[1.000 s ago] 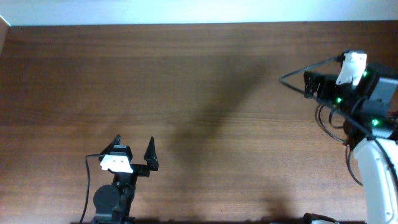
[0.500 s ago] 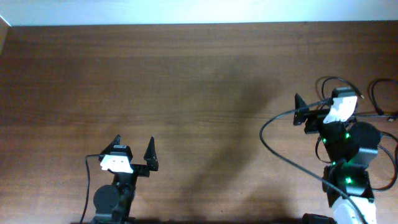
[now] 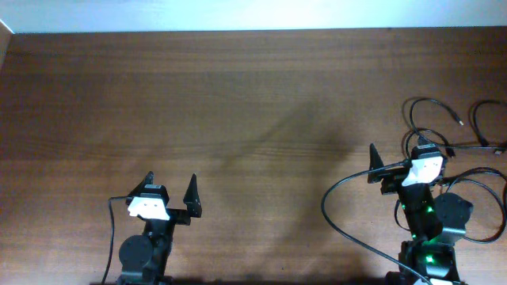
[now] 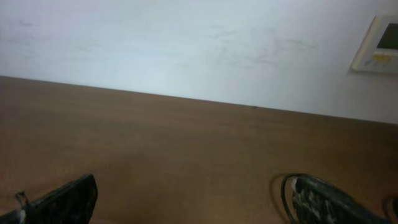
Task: Untangle cables
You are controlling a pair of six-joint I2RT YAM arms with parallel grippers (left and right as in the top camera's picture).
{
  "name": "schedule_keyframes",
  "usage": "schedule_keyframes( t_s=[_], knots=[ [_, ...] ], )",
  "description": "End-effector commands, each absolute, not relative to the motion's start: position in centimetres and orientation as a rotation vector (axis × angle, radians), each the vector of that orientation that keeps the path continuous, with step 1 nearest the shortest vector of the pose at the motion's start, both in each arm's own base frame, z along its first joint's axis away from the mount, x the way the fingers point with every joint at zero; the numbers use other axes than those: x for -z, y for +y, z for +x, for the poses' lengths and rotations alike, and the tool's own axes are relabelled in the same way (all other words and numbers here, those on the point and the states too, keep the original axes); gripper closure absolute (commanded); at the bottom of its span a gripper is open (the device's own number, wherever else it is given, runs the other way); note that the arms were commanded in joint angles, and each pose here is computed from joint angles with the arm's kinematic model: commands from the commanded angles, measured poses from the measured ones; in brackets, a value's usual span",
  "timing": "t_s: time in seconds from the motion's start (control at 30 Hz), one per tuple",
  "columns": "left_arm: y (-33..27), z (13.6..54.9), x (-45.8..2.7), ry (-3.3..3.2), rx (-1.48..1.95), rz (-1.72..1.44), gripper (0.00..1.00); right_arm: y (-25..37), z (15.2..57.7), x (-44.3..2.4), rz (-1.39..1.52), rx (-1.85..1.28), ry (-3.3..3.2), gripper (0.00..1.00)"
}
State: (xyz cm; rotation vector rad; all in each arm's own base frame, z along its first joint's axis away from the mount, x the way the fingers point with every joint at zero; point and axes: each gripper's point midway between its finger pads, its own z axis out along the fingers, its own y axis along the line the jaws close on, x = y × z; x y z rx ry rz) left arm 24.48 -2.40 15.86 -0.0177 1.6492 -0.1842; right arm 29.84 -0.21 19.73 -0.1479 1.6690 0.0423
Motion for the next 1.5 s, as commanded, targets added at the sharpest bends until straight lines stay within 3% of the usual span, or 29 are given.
schedule_keyframes(
  t_s=[0.0, 0.27, 0.5, 1.07, 1.47],
  knots=[
    [-2.2, 24.5, -15.7, 1.651, 0.166, -0.016, 0.01, -0.1, 29.6, -20.0, -0.158, -0.029, 1.652, 0.01],
    [-2.2, 24.5, -15.7, 1.651, 0.166, -0.016, 0.01, 0.5, 28.6, -21.8, -0.188, -0.034, 1.573, 0.01],
    [-2.2, 24.5, -15.7, 1.651, 0.166, -0.016, 0.01, 1.0, 26.7, -18.7, -0.201, -0.033, 1.521, 0.01],
    [-2.2, 24.5, -15.7, 1.651, 0.166, -0.016, 0.01, 1.8, 25.4, -19.4, -0.231, -0.048, 1.489, 0.01],
    [-2.2, 24.5, -15.7, 1.651, 0.166, -0.016, 0.01, 2.6, 24.3, -16.7, -0.316, -0.01, 1.574, 0.01]
  ],
)
